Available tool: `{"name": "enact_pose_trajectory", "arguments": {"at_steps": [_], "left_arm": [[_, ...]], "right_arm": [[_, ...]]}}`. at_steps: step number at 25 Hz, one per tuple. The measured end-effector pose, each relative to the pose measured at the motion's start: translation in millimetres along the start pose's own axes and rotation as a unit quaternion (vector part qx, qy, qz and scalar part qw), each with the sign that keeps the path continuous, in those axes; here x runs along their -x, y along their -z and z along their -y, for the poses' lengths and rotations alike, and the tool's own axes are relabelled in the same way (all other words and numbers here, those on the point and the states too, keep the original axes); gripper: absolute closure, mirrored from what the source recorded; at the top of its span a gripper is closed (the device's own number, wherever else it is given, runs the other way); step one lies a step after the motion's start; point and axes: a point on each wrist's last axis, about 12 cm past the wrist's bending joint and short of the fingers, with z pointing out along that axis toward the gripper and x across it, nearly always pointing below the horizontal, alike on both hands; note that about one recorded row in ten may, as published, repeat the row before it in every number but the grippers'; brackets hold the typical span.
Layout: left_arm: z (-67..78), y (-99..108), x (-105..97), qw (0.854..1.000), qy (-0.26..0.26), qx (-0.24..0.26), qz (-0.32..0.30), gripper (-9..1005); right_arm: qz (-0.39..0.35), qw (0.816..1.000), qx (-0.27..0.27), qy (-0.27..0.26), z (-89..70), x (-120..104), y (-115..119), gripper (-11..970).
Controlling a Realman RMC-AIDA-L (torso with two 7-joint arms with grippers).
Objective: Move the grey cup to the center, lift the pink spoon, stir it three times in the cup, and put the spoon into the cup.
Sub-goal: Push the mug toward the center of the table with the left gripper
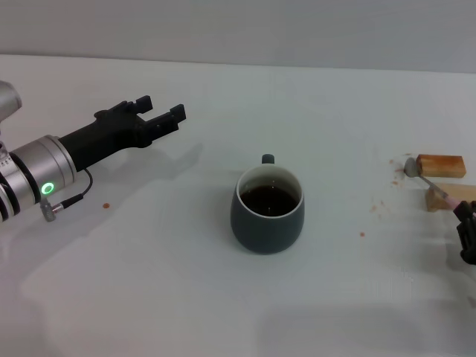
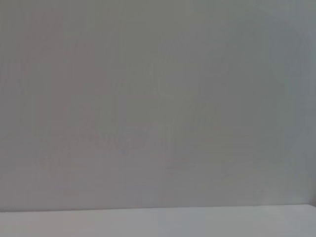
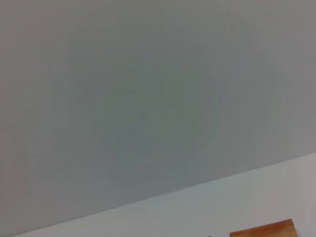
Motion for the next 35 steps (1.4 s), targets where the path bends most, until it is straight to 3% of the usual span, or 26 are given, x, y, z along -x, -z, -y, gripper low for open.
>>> {"name": "enact_pose_trajectory", "arguments": {"at_steps": [10,20,28,35], "left_arm": [[1.1,0,-1,1.000,0.002,-0.001,0.000,168],[0.6,1,-3,1.000,0.003,0.001,-0.001,168],[0.8,3,-3,1.000,0.006,0.000,0.003,168],[2.3,8,-5,1.000,0.011,-0.007,0.014,168]], "right_arm": [[0.036,0.998,0.028,-0.033,7.0,17,0,857],[0.085,0.988,0.104,-0.073,26.8,61,3,857],[0.079,0.976,0.187,-0.082,41.8,115,-6,858],[-0.010,0.957,0.284,-0.060,44.2,188,-29,857]]}}
